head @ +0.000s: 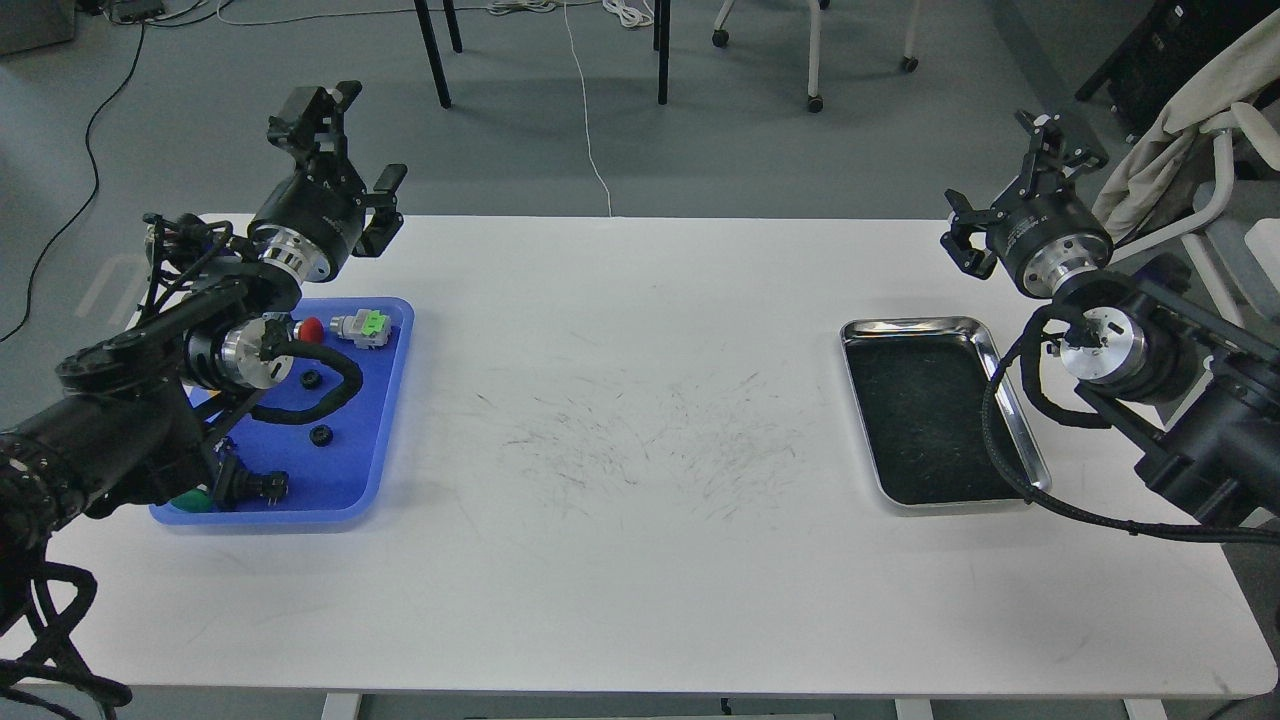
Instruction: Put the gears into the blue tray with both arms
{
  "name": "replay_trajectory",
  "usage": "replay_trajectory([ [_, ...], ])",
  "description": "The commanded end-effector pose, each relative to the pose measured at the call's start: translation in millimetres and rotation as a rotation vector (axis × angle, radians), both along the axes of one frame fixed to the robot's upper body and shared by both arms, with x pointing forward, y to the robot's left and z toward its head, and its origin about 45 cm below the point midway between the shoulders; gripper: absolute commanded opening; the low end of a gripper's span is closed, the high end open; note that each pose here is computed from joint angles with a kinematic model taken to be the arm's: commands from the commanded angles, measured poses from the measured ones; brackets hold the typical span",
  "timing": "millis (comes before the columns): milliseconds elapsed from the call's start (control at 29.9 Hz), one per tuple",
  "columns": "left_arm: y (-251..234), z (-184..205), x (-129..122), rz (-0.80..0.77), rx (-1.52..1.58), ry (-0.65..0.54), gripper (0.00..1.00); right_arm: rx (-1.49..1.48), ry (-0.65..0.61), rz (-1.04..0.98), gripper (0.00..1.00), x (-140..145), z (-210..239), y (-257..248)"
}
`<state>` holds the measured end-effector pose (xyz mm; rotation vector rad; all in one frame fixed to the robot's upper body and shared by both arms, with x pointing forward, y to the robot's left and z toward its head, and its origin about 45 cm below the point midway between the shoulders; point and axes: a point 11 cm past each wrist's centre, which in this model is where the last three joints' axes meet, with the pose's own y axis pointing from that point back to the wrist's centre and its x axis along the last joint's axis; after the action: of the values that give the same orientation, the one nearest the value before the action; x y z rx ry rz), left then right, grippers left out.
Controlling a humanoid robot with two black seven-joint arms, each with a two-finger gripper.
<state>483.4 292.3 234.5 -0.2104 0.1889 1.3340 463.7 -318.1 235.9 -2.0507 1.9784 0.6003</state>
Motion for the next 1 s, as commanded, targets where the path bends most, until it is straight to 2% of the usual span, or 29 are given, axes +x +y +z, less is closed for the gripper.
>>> replay_trajectory([
  [0,-1,2,2,0.000,0.002,-0.004,0.99,-0.015,-0.011,0.033,0.99,2,2,11],
  [435,10,6,12,0.045,0.039,-0.015,0.99,-0.038,0.013,0.058,0.99,0,-9,21],
  [568,-11,-3,12,0.018,0.025,-0.002,0.99,-0.038,0.013,0.055,0.99,0,-10,19],
  [735,-5,-8,13,0.048,0.038,0.007,0.99,-0.043,0.021,0.040,0.99,0,-13,14],
  [869,-31,-17,13,0.021,0.020,0.022,0.99,-0.076,0.045,0.029,0.99,0,-21,9],
  [969,-24,-14,16,0.053,0.038,0.018,0.99,-0.068,0.039,0.031,0.99,6,-20,18],
])
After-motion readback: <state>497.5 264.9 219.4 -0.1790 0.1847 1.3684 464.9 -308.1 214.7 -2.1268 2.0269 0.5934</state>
